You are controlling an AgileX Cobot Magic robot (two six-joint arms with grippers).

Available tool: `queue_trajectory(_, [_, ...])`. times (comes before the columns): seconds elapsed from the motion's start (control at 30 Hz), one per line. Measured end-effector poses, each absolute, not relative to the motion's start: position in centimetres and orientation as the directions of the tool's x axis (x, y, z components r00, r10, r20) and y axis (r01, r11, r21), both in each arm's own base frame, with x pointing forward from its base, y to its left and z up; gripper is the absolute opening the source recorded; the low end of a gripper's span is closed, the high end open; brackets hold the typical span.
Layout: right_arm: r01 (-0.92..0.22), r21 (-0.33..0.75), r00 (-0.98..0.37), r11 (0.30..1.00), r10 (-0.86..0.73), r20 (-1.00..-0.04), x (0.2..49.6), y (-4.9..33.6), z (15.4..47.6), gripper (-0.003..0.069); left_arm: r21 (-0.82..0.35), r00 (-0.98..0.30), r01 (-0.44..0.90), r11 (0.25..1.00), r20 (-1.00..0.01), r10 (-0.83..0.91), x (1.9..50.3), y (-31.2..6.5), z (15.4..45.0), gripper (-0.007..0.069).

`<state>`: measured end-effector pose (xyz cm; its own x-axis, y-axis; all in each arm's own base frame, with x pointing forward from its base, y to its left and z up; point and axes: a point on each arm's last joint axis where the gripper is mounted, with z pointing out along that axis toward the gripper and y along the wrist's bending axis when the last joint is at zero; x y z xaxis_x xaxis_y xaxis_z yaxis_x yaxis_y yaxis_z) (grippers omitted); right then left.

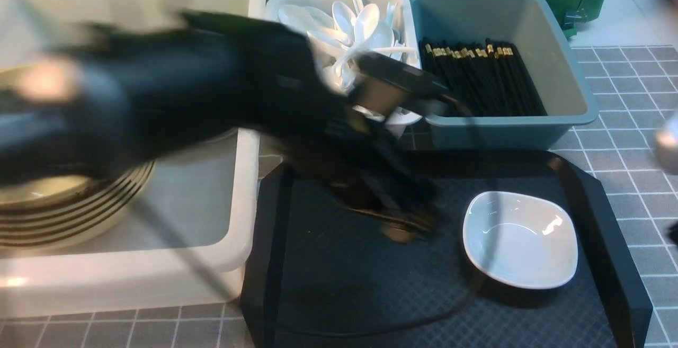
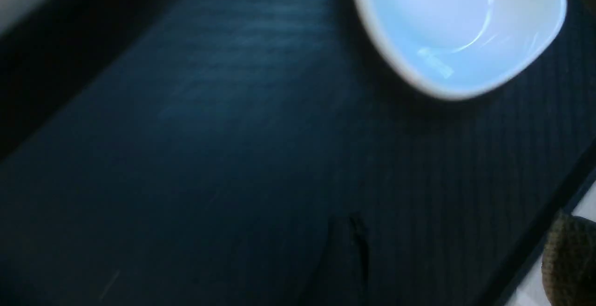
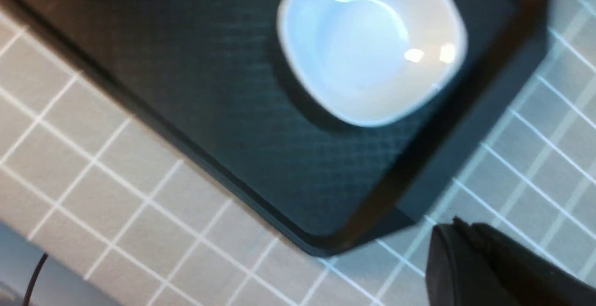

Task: On grey table put chopsticks spoon bowls plates into blue grey white boxes.
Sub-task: 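Grasp the small white bowl on the black tray by its rim with the left gripper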

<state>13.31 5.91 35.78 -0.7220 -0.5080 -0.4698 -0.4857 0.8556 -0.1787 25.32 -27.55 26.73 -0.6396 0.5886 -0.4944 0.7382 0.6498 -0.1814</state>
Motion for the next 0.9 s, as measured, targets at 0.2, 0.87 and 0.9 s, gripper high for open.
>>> queue_trajectory(0.2, [-0.411,-0.179,-0.713,0.894,-0.437,-0.549,10.7,3.6,36.4,0.0045,-0.190,-0.642,0.743,0.641,-0.470,0.606,29.4,-33.7,22.1,0.0477])
queue_trajectory(0.87, [-0.420,-0.166,-0.714,0.892,-0.437,-0.547,9.3,3.1,33.8,0.0045,-0.207,-0.660,0.742,0.637,-0.392,0.641,34.3,-38.3,18.8,0.0059])
queue_trajectory(0.9, [-0.421,-0.163,-0.700,0.892,-0.434,-0.567,9.5,3.3,33.9,0.0045,-0.198,-0.641,0.758,0.622,-0.402,0.654,34.2,-38.2,20.1,0.0037])
